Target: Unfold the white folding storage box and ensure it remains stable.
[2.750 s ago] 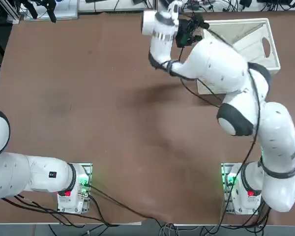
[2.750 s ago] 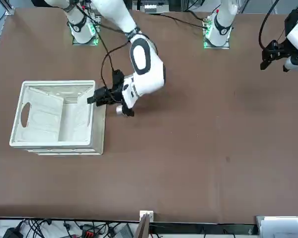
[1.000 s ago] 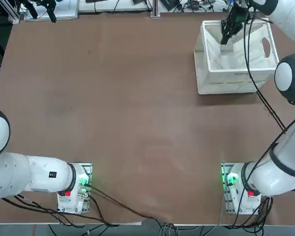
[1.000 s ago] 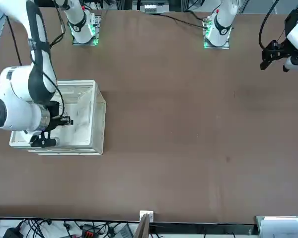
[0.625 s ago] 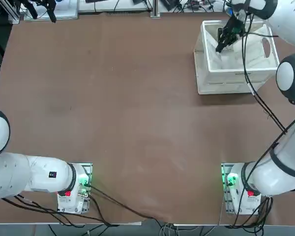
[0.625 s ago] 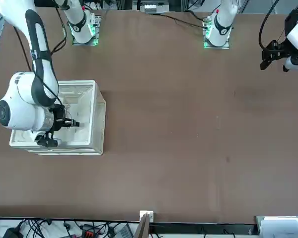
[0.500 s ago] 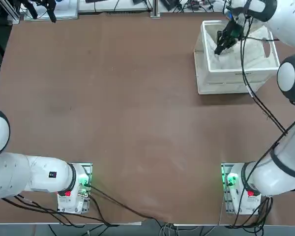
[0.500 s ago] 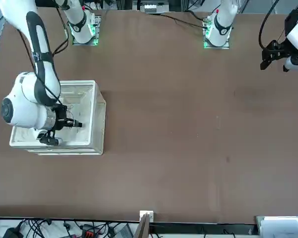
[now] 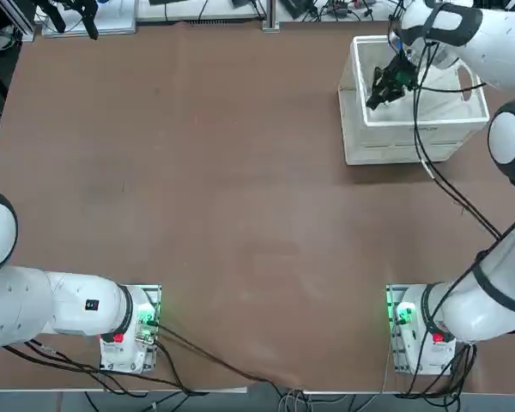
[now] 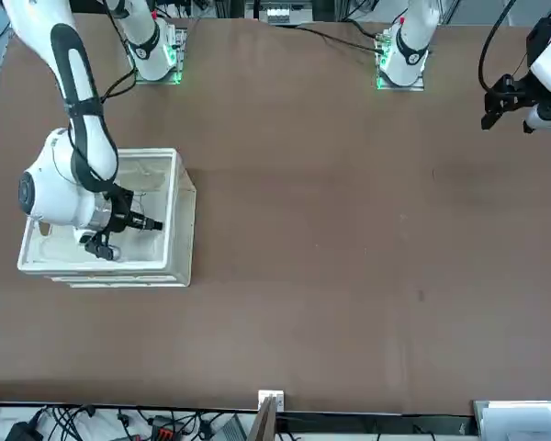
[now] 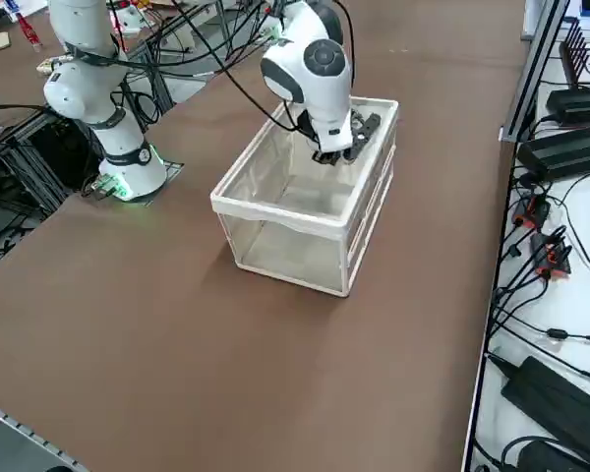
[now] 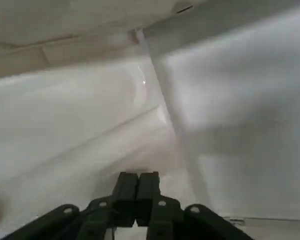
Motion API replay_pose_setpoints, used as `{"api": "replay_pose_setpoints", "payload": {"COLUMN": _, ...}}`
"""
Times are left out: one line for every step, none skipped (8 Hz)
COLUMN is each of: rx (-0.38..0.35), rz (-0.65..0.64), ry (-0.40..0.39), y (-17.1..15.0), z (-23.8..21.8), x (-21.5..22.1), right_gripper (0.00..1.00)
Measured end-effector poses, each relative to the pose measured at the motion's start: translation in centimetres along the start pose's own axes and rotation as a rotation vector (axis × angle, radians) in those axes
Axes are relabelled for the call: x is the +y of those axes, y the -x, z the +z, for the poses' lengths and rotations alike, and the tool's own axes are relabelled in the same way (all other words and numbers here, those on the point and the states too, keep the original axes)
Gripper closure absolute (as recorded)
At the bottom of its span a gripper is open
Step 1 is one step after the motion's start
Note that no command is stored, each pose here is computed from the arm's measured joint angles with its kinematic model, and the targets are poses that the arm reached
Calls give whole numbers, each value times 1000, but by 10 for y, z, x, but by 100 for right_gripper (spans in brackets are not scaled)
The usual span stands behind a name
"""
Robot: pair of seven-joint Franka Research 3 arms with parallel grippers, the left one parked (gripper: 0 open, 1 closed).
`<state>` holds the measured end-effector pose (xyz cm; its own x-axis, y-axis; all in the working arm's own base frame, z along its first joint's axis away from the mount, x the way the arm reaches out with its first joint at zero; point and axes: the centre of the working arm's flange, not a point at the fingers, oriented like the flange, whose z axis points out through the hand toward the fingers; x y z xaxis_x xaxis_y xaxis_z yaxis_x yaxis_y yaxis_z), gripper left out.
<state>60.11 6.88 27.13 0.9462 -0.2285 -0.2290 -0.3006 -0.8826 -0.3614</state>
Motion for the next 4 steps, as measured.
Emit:
{"api": "replay_pose_setpoints", "payload": {"rx": 9, "rz": 15, "ry": -28, "y": 4, "z": 8, "x": -7, "right_gripper": 98}}
{"api": "replay_pose_setpoints", "payload": {"rx": 17, "rz": 27, "ry": -54, "y": 8, "z": 16, "x": -15, "right_gripper": 98}}
{"api": "replay_pose_setpoints", "payload": {"rx": 23, "rz": 39, "ry": -80, "y": 12, "z": 22, "x": -24, "right_gripper": 98}}
{"api": "replay_pose_setpoints", "payload": {"rx": 31, "rz": 52, "ry": -97, "y": 13, "z": 25, "x": -27, "right_gripper": 98}}
